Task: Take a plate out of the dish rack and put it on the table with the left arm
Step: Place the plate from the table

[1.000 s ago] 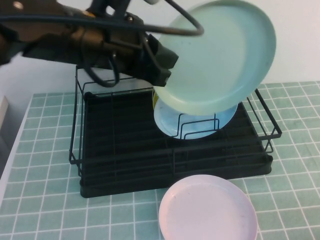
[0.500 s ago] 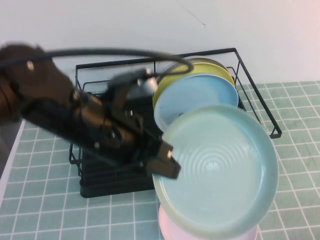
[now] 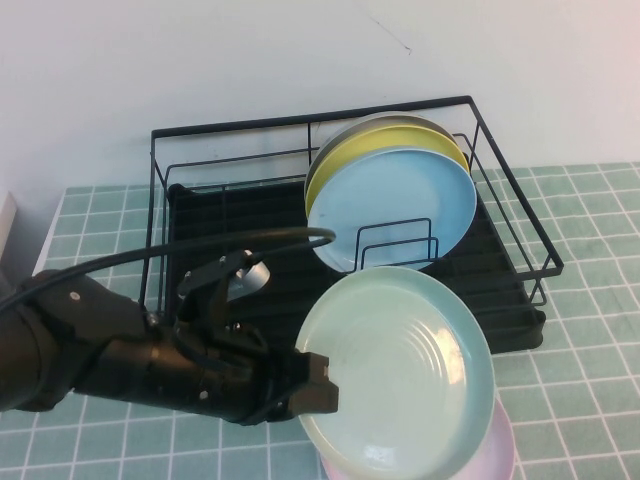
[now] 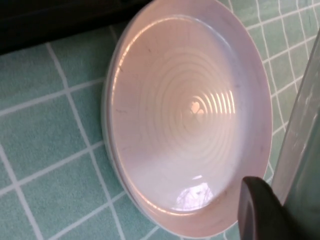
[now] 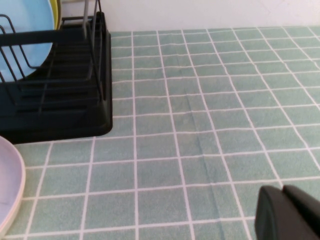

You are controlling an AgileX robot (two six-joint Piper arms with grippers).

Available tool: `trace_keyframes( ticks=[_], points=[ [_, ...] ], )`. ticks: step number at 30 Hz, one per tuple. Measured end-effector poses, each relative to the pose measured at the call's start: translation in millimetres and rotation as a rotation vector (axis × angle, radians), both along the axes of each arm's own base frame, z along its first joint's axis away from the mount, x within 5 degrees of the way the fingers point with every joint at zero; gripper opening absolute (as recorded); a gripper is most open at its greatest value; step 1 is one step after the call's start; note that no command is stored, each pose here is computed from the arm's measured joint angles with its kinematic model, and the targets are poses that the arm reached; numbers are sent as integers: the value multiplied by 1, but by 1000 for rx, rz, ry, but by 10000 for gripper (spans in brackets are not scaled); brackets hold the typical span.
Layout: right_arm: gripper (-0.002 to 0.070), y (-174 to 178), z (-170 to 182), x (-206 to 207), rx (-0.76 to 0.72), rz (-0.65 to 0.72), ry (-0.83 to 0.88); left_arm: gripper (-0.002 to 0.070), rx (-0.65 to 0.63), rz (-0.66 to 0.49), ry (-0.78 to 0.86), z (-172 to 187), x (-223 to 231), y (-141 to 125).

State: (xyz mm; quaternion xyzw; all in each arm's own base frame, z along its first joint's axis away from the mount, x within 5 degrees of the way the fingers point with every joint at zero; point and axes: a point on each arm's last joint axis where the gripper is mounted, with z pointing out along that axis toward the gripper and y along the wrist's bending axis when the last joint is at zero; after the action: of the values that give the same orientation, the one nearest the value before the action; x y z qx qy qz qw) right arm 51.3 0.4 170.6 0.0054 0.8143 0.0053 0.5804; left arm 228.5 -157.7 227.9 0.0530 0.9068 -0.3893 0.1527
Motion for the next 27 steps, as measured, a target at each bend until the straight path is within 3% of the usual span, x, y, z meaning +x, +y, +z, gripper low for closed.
trace_keyframes(
  ticks=[17,20,24,27],
  points=[
    [-1,0,0,0,0,0,0,97,30,1,91,-36,13,-6],
    [-1,0,0,0,0,0,0,156,10,16,79,-35,14,-7],
    [-1,0,0,0,0,0,0,290,-7,2,69,-33,14,-8],
    [-1,0,0,0,0,0,0,333,-15,-23,70,-33,12,-9]
  ],
)
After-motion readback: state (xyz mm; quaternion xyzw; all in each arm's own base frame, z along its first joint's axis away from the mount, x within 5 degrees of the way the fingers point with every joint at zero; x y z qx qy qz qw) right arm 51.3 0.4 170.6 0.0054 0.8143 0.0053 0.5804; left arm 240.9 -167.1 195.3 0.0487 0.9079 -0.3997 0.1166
